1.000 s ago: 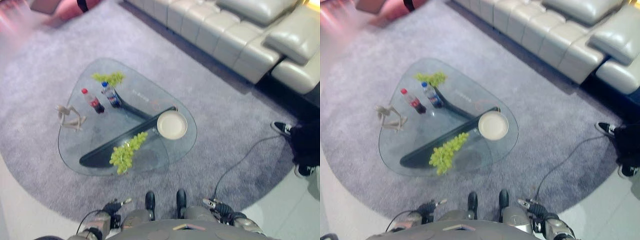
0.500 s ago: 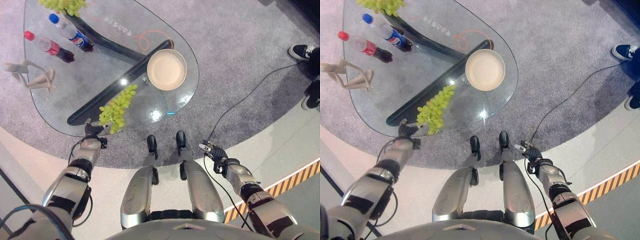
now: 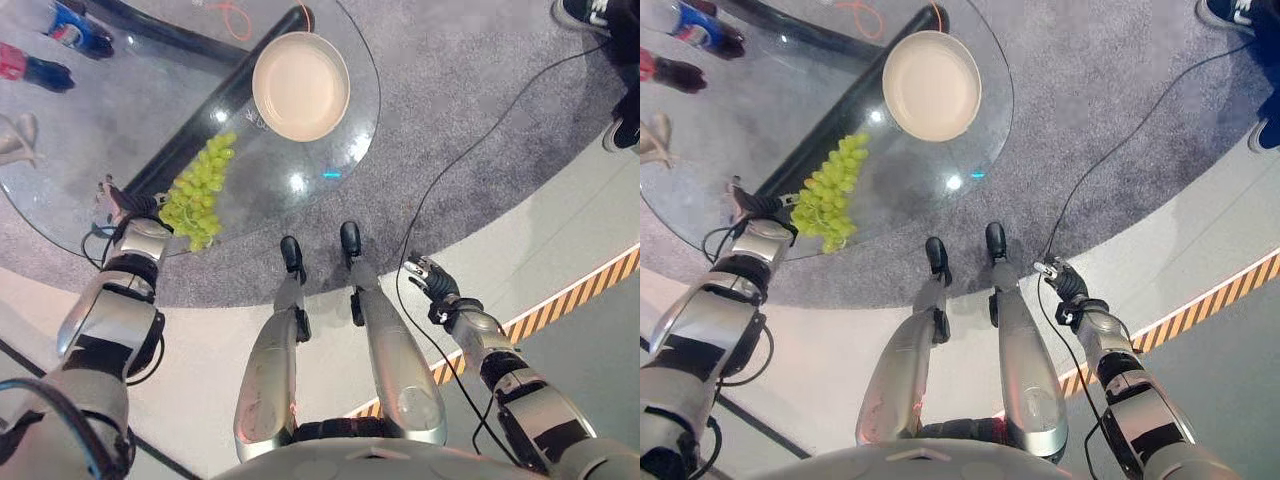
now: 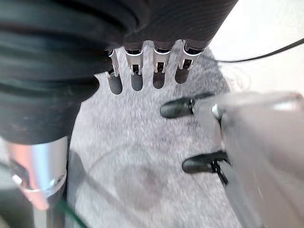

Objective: Pick up fruits into the plate

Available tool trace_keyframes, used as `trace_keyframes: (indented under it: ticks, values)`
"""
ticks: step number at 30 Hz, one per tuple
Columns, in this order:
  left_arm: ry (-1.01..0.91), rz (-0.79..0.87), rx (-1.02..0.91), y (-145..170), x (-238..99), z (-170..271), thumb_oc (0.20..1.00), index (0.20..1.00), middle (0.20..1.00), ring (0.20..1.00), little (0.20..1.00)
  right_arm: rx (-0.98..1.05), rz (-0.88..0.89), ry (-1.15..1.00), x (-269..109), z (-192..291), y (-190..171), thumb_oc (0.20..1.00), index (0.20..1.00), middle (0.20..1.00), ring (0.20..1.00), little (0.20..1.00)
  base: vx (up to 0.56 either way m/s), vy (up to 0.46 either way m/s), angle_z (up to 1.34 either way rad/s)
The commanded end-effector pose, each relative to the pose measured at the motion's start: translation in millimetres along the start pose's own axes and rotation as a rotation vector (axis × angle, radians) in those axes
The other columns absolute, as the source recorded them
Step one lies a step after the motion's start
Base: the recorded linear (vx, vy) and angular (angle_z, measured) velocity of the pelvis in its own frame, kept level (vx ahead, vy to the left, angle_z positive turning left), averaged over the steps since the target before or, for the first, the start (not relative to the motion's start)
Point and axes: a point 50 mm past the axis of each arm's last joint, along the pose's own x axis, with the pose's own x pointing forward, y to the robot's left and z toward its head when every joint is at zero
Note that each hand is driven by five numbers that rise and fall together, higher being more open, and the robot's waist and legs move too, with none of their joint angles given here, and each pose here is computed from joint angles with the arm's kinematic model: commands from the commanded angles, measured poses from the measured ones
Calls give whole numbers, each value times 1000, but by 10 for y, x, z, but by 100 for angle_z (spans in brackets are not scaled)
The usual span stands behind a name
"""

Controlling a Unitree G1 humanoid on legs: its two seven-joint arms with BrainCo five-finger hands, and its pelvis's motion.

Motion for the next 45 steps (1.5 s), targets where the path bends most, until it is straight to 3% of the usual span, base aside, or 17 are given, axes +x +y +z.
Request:
trace_keyframes:
  ticks: [1,8,15,22,23,24,25,39,45]
  values:
    - [43,76,93,160,79,-164,1000,1000,1000,1000,1000,53,18,-60,-45,-15,13,1000,1000,1000,1000,1000,-20,-13,-4]
    - [20,37,209,143,67,112,1000,1000,1000,1000,1000,98,68,-155,41,194,166,1000,1000,1000,1000,1000,0,0,0]
    - [27,-24,176,23,16,106,1000,1000,1000,1000,1000,113,89,-186,65,247,243,1000,1000,1000,1000,1000,5,-18,-6]
    - [38,13,259,136,54,195,1000,1000,1000,1000,1000,149,134,-236,94,364,300,1000,1000,1000,1000,1000,3,-5,-1]
    - [43,20,276,166,66,203,802,802,802,802,802,161,143,-246,96,387,313,1000,1000,1000,1000,1000,0,0,0]
    - [47,20,285,174,69,204,551,551,551,551,551,164,146,-249,97,392,315,1000,1000,1000,1000,1000,0,0,0]
    - [49,23,295,183,71,210,200,200,200,200,200,166,151,-252,100,399,329,1000,1000,1000,1000,1000,0,0,0]
    - [-2,23,276,70,10,248,200,200,200,200,200,182,160,-270,52,375,352,1000,1000,1000,1000,1000,2,-6,-1]
    - [-53,-34,178,-90,-58,218,200,200,200,200,200,185,169,-271,37,343,369,1000,1000,1000,1000,1000,0,0,0]
